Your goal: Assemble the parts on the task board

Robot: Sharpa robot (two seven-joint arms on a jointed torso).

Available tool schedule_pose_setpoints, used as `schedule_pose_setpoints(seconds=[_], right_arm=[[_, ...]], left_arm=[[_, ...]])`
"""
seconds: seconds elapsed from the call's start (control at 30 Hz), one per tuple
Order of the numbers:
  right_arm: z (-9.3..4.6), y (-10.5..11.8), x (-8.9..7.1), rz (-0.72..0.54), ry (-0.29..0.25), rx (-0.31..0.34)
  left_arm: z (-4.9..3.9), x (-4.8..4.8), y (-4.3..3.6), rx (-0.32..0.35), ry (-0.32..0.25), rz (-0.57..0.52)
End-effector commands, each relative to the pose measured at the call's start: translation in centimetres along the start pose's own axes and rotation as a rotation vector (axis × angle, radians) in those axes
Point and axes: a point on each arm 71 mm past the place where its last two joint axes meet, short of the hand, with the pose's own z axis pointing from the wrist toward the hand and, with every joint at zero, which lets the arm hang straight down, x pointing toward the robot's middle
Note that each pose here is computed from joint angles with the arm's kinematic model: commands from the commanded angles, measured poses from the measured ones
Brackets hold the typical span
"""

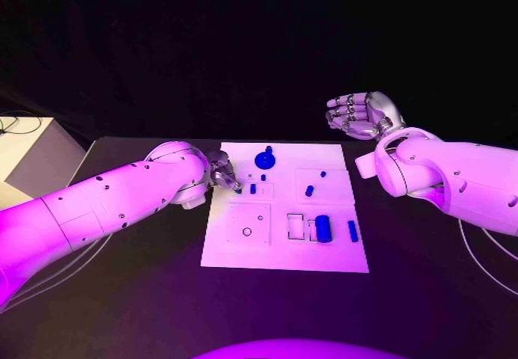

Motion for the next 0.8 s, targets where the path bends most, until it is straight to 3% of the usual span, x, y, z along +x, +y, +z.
schedule_pose_setpoints(seconds=[0.03,0.8], right_arm=[[-0.01,0.1,0.22,0.006,0.022,-0.014],[-0.01,0.06,0.34,0.008,0.032,-0.01]], left_arm=[[0.03,0.27,-0.09,0.005,0.025,0.022],[0.26,0.44,-0.29,0.004,0.037,0.026]])
